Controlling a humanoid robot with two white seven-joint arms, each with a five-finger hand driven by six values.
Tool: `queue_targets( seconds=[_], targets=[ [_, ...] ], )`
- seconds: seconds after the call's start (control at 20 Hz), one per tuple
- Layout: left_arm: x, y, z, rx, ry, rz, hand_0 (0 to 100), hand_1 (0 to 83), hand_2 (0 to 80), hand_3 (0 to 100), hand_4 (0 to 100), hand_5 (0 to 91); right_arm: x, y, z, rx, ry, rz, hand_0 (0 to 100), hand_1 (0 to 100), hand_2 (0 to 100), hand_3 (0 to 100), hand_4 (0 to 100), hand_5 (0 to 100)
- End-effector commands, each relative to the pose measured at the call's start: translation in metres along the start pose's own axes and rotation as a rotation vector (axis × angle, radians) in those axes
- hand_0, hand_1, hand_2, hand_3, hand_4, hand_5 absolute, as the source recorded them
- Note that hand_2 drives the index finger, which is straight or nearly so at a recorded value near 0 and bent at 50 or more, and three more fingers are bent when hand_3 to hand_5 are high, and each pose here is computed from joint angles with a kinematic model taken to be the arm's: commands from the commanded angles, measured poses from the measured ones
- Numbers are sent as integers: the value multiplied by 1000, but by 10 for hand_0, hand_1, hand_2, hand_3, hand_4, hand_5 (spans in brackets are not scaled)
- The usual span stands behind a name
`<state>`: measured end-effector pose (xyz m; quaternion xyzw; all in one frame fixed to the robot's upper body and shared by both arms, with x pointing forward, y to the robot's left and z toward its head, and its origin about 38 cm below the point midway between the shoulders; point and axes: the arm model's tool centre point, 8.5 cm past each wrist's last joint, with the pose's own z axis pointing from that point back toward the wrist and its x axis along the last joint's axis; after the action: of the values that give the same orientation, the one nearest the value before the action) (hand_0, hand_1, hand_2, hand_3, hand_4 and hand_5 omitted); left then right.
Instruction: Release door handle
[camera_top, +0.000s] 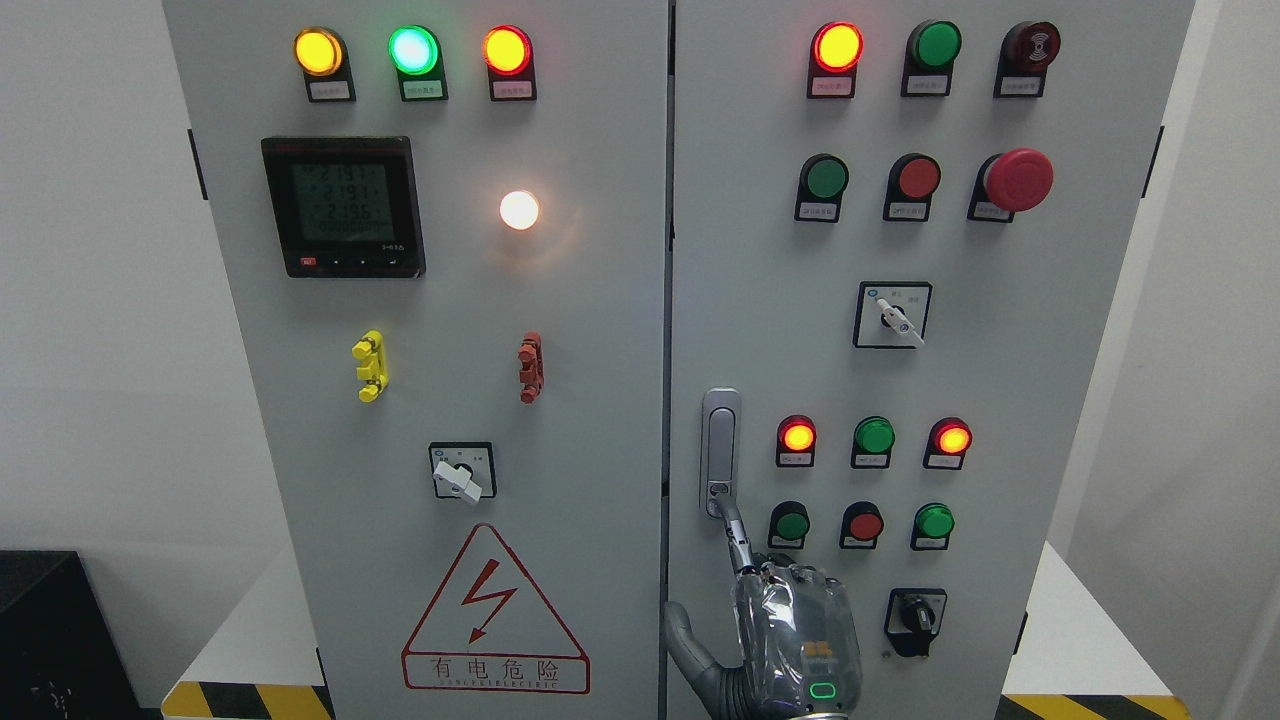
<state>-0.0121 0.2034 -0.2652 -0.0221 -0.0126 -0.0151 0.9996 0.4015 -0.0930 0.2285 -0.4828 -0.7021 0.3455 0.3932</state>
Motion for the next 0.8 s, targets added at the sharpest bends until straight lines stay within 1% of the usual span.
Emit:
queue_targets(
  seconds=[0.0, 0.75],
  targets=[
    [0, 1, 0, 0, -5, 0, 0, 0, 43, 106, 4, 0, -2, 10, 2, 28, 4, 6, 354, 250, 0, 784, 759, 760],
    [0, 0, 0, -1, -3, 0, 0, 0, 43, 107, 4, 0, -3, 14, 4, 43, 10, 8, 354, 250, 0, 788, 761, 760]
  ],
)
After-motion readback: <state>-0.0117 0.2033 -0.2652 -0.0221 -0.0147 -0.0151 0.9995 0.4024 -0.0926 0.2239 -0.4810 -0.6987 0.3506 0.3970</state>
